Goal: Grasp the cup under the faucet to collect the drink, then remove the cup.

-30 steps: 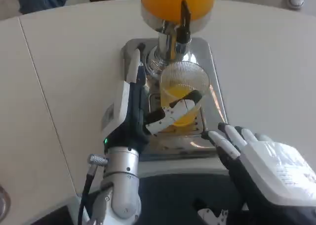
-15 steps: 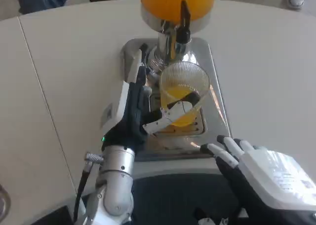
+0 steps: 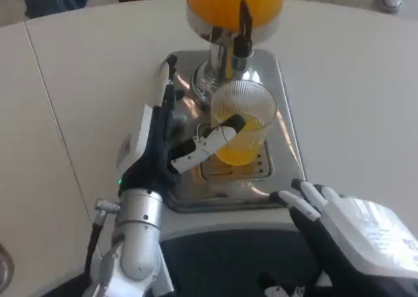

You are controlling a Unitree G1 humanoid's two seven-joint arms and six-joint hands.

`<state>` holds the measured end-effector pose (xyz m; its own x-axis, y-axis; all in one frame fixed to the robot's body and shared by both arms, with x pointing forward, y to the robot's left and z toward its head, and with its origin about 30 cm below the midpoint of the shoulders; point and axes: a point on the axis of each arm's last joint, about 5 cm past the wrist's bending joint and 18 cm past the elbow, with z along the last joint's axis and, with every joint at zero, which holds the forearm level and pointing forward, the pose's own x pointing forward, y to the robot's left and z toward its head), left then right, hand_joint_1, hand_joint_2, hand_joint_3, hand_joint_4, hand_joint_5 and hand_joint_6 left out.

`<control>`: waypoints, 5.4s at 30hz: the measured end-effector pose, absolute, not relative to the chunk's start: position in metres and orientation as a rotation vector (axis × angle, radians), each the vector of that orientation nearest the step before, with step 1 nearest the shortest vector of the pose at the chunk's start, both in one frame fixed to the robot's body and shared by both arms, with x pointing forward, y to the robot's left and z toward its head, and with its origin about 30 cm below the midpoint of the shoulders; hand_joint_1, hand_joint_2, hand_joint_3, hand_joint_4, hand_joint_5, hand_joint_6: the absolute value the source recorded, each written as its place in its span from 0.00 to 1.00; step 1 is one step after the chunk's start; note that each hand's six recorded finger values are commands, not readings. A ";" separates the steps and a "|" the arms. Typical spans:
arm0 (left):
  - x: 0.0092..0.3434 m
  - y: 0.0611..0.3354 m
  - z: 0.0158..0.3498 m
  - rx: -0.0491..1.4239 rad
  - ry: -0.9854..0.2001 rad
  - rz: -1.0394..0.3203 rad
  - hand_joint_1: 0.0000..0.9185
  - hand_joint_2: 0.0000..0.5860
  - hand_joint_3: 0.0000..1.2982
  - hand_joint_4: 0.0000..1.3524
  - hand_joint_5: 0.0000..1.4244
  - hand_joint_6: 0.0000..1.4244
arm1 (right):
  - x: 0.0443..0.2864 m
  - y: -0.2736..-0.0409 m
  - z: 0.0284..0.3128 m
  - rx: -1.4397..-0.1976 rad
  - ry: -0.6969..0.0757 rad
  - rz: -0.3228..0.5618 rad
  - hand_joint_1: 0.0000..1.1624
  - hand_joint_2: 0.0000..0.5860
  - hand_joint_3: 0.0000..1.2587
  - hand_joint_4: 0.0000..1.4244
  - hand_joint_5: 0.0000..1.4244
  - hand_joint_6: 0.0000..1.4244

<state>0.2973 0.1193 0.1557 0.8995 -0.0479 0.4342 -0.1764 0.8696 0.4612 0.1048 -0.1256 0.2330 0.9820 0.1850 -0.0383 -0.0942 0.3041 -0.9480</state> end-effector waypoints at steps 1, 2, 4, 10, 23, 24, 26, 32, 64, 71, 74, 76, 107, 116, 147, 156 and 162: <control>0.297 0.120 0.156 0.517 -0.454 0.066 0.44 0.10 0.00 0.00 0.13 0.28 | 0.105 -0.126 0.233 -1.247 -0.082 0.186 0.61 0.62 0.10 0.00 0.00 0.00; 0.297 0.120 0.158 0.513 -0.462 0.063 0.44 0.10 0.00 0.00 0.13 0.28 | 0.105 -0.126 0.233 -1.243 -0.079 0.187 0.61 0.62 0.10 0.00 0.00 0.00; 0.297 0.120 0.161 0.502 -0.472 0.061 0.44 0.09 0.00 0.00 0.14 0.28 | 0.105 -0.126 0.232 -1.241 -0.076 0.187 0.61 0.62 0.10 0.00 0.00 0.00; 0.294 0.124 0.165 0.487 -0.505 0.043 0.42 0.09 0.00 0.00 0.14 0.29 | 0.105 -0.126 0.232 -1.234 -0.077 0.177 0.61 0.62 0.10 0.00 0.00 0.00; 0.279 0.141 0.158 0.552 -0.531 -0.022 0.45 0.10 0.00 0.00 0.14 0.29 | 0.105 -0.127 0.231 -1.217 -0.076 0.167 0.60 0.62 0.10 0.00 0.00 0.00; 0.278 0.141 0.157 0.562 -0.537 -0.023 0.47 0.10 0.00 0.00 0.14 0.29 | 0.105 -0.127 0.231 -1.217 -0.076 0.167 0.60 0.62 0.10 0.00 0.00 0.00; 0.274 0.138 0.156 0.591 -0.552 -0.022 0.48 0.11 0.00 0.00 0.15 0.29 | 0.105 -0.127 0.231 -1.217 -0.077 0.166 0.60 0.62 0.10 0.00 0.00 0.00; 0.272 0.125 0.156 0.636 -0.566 0.000 0.50 0.12 0.00 0.00 0.16 0.29 | 0.106 -0.127 0.231 -1.214 -0.075 0.164 0.60 0.63 0.10 0.00 0.00 0.00; 0.280 0.083 0.156 0.685 -0.415 0.058 0.49 0.12 0.00 0.00 0.21 0.35 | 0.106 -0.129 0.230 -1.164 -0.060 0.189 0.61 0.63 0.12 0.00 0.00 0.00; 0.283 0.077 0.161 0.699 -0.397 0.071 0.48 0.12 0.00 0.00 0.23 0.39 | 0.106 -0.132 0.230 -1.126 -0.049 0.185 0.62 0.62 0.12 0.00 0.00 0.00; 0.284 0.072 0.164 0.715 -0.389 0.079 0.47 0.12 0.00 0.00 0.24 0.42 | 0.107 -0.134 0.229 -1.111 -0.050 0.188 0.63 0.62 0.12 0.00 0.00 0.00; 0.284 0.069 0.165 0.724 -0.387 0.079 0.47 0.12 0.00 0.00 0.25 0.44 | 0.107 -0.134 0.229 -1.109 -0.048 0.186 0.63 0.62 0.12 0.00 0.00 0.00; 0.282 0.046 0.168 0.692 -0.343 0.087 0.45 0.16 0.17 0.19 0.38 0.46 | 0.110 -0.139 0.229 -1.084 -0.046 0.159 0.65 0.64 0.12 0.00 0.00 0.00; 0.284 0.043 0.163 0.674 -0.350 0.105 0.45 0.18 0.24 0.29 0.50 0.69 | 0.115 -0.140 0.228 -1.081 -0.032 0.154 0.65 0.64 0.12 0.00 0.00 0.00; 0.279 0.070 0.142 0.541 -0.388 0.318 0.62 0.04 0.73 0.84 0.95 1.00 | 0.123 -0.135 0.226 -1.078 -0.025 0.171 0.65 0.62 0.12 0.00 0.00 0.00; 0.277 0.096 0.145 0.576 -0.408 0.325 0.63 0.02 0.74 0.85 0.95 1.00 | 0.126 -0.131 0.228 -1.095 -0.054 0.156 0.64 0.63 0.11 0.00 0.00 0.00; 0.275 0.116 0.147 0.577 -0.403 0.341 0.63 0.02 0.74 0.85 0.95 1.00 | 0.128 -0.130 0.229 -1.100 -0.065 0.154 0.64 0.63 0.11 0.00 0.00 0.00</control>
